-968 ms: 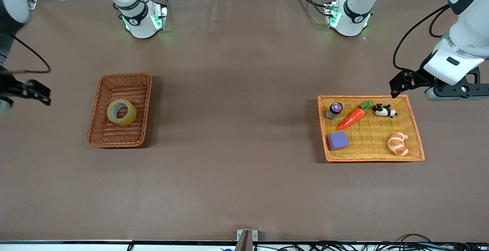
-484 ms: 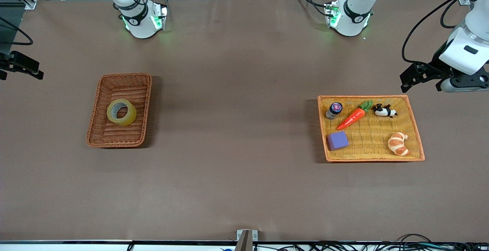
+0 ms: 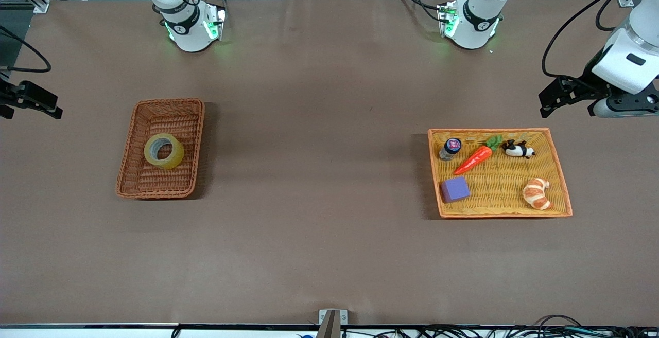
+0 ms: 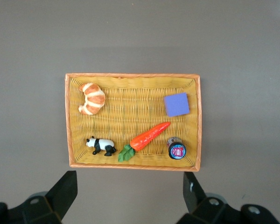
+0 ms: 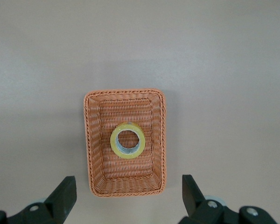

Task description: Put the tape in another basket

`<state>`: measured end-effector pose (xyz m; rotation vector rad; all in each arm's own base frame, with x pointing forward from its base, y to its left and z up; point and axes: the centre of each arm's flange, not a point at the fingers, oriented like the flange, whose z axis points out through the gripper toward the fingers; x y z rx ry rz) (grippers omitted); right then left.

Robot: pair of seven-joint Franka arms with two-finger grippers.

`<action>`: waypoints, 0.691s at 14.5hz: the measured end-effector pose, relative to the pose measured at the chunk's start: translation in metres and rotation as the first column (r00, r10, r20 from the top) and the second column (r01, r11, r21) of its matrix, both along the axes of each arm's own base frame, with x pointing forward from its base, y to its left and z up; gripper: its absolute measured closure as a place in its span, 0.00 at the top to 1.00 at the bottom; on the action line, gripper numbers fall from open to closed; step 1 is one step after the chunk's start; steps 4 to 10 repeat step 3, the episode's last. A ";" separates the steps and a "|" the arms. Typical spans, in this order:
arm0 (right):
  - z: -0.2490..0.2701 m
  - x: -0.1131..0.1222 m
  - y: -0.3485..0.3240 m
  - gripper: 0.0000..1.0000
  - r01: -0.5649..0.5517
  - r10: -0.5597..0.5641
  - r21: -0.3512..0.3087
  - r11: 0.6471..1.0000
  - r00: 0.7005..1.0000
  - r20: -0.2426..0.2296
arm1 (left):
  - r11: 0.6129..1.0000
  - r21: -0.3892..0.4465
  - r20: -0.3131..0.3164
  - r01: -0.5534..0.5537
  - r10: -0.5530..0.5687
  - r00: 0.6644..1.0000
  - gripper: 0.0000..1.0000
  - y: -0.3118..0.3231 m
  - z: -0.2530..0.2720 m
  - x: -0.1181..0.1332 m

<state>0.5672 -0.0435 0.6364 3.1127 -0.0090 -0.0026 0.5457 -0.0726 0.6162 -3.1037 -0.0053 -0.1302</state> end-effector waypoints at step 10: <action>0.005 -0.001 0.003 1.00 -0.006 0.006 0.000 1.000 1.000 0.010 | 1.000 0.001 -0.010 -0.001 0.001 1.000 1.00 0.000 -0.002 0.000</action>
